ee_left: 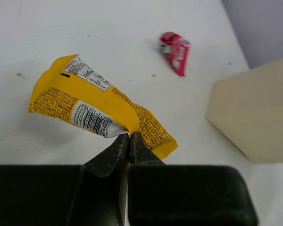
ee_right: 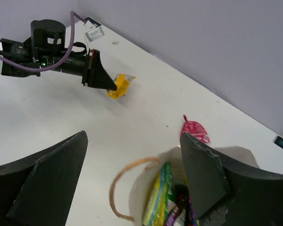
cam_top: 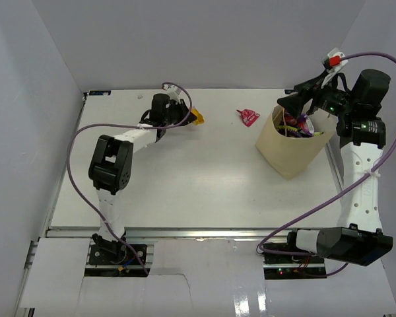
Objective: Place the snacks into the paper bag
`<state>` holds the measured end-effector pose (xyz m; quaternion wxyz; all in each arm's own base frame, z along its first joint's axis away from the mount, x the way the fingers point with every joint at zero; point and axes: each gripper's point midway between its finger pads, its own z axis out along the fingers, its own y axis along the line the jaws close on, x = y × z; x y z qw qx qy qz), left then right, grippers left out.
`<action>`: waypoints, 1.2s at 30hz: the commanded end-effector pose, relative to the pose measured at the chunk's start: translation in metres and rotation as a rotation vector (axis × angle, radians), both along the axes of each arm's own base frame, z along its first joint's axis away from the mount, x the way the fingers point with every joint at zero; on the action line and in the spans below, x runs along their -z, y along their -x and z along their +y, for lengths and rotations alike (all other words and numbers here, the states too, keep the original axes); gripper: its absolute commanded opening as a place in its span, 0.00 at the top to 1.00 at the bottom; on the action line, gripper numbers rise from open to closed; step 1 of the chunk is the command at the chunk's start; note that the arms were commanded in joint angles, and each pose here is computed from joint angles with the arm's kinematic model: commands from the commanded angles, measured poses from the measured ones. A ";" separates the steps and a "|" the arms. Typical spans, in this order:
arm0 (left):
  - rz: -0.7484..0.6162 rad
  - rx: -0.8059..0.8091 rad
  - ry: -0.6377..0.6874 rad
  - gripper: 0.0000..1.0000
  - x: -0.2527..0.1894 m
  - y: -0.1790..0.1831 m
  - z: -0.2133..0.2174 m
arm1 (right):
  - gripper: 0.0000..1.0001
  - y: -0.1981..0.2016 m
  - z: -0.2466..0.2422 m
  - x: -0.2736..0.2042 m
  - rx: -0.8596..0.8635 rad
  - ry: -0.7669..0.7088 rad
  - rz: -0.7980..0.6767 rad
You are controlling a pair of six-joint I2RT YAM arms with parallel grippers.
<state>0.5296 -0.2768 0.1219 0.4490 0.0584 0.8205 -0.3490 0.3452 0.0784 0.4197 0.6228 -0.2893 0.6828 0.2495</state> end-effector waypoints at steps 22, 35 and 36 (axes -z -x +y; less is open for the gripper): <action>-0.358 0.355 0.323 1.00 -0.188 0.265 -0.024 | 0.32 0.040 0.220 0.119 -0.294 -0.357 0.847; -0.372 0.338 0.337 1.00 -0.192 0.275 -0.016 | 0.46 0.078 0.244 0.118 -0.447 -0.386 0.943; -0.375 0.339 0.332 1.00 -0.192 0.274 -0.016 | 0.40 0.078 0.243 0.118 -0.445 -0.387 0.946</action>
